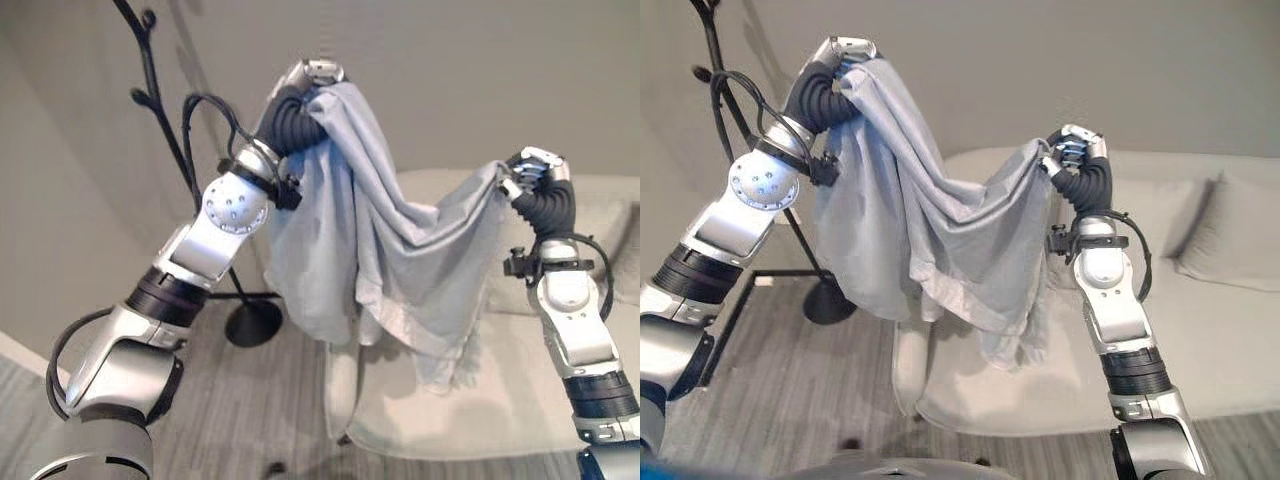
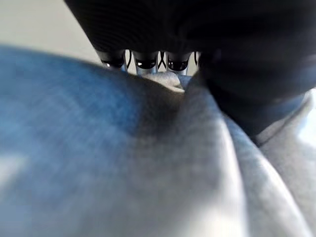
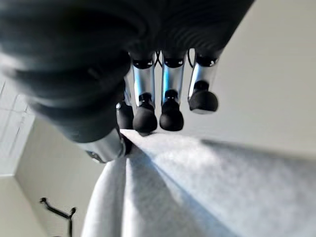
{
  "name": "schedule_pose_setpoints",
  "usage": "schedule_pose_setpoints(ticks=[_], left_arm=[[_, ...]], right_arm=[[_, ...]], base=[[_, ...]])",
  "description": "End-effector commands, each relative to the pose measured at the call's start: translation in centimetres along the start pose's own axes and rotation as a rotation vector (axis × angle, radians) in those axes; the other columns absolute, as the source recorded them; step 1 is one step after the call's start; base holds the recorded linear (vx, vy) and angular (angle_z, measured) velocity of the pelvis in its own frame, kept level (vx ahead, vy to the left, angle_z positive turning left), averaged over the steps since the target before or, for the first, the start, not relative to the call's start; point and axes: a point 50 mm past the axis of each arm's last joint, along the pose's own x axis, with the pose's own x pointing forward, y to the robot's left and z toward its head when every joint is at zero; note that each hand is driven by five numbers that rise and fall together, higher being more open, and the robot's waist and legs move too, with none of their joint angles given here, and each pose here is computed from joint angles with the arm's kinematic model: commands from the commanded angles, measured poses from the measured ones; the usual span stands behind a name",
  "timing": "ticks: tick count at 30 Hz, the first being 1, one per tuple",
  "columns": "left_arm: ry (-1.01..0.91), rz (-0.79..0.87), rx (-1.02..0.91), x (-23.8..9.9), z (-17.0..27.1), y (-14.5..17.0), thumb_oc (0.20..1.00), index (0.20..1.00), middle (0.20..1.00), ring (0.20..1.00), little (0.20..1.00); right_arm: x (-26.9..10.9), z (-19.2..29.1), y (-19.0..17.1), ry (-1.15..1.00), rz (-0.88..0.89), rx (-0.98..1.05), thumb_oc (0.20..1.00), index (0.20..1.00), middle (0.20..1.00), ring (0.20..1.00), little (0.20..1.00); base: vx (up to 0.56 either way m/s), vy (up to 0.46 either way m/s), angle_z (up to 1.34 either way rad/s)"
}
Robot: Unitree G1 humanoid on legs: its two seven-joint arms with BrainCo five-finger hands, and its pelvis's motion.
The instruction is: Hang the clothes on the sofa on the clothes rack.
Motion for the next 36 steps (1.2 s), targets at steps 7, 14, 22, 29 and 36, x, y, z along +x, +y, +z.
schedule_pose_setpoints(ticks=[7,14,22,29,36], left_arm=[[-0.049,0.096,-0.009,0.2,0.7,2.2,0.200,0.200,0.200,0.200,0.200],[-0.046,0.077,-0.013,-0.4,0.8,1.9,0.200,0.200,0.200,0.200,0.200],[-0.035,0.063,-0.063,-0.7,0.6,0.5,0.200,0.200,0.200,0.200,0.200],[-0.040,0.048,-0.086,-0.6,0.8,-0.5,0.200,0.200,0.200,0.200,0.200],[-0.033,0.044,-0.081,-1.0,0.7,-0.3,0.200,0.200,0.200,0.200,0.200]], right_arm=[[1.2,0.9,0.3,-0.063,0.007,-0.053,0.200,0.200,0.200,0.200,0.200],[1.0,0.9,1.4,-0.055,0.062,-0.040,0.200,0.200,0.200,0.200,0.200],[0.2,0.3,1.5,-0.032,0.091,-0.024,0.200,0.200,0.200,0.200,0.200],[-0.3,-0.1,1.1,-0.008,0.088,-0.023,0.200,0.200,0.200,0.200,0.200],[-0.5,0.0,1.1,-0.008,0.087,0.005,0.200,0.200,0.200,0.200,0.200]], base=[[0.01,0.586,0.11],[-0.01,0.358,-0.11],[0.03,0.054,0.10],[0.04,-0.071,0.02],[0.02,-0.062,-0.01]])
